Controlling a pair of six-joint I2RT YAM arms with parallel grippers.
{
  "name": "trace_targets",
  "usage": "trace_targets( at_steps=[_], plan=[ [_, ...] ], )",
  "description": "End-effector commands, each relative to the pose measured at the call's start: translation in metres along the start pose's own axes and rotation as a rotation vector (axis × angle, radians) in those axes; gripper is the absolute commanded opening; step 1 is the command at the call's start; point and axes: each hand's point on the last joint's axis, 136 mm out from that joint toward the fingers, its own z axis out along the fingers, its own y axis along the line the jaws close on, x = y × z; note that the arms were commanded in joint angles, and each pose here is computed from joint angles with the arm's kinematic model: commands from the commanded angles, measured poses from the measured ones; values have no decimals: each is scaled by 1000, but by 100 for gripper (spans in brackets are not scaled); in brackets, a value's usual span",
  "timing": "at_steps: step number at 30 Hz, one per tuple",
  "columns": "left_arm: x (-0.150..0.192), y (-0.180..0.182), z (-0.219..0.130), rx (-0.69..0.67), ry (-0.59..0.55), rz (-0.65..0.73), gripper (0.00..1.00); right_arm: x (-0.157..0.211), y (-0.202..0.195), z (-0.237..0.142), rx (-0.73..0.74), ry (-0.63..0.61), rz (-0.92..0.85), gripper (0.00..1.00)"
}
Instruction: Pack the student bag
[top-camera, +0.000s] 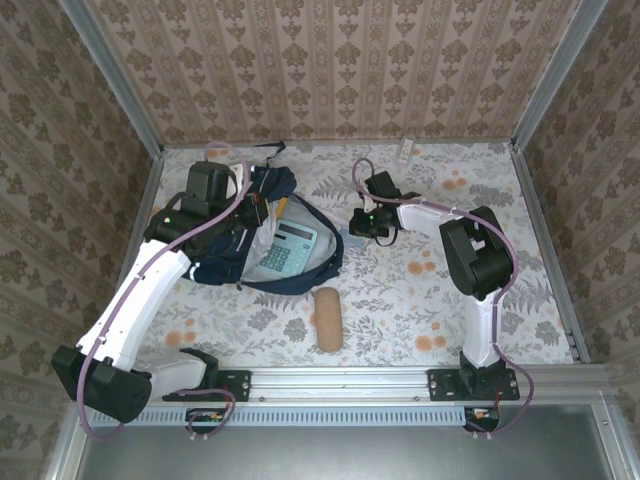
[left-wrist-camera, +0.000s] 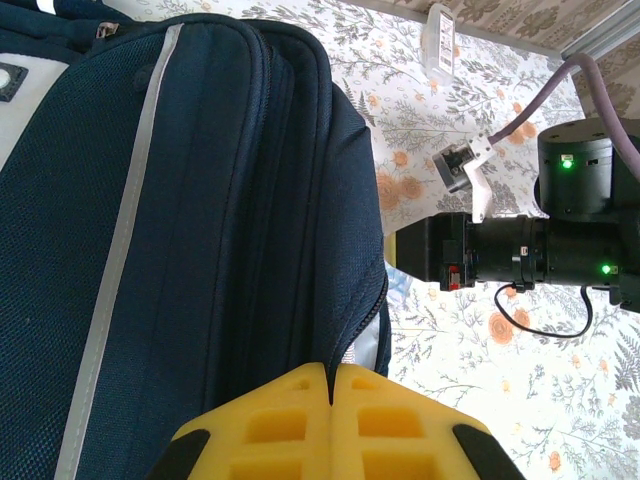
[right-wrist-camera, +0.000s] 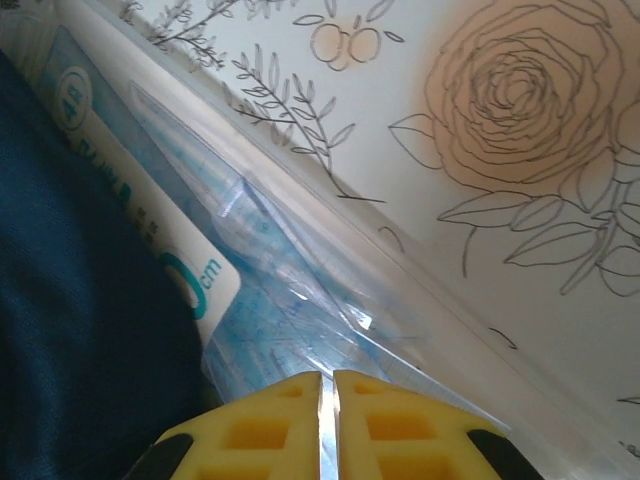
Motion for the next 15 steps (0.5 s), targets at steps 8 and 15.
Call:
trace_targets(
  at_steps=[8,15],
  plan=[
    [-18,-8,-13,39,-85,11,0,68,-77,-29,235,53,188,9],
    [-19,-11,-5,58,-77,9,0,132,-81,-43,218,112,296,11]
  ],
)
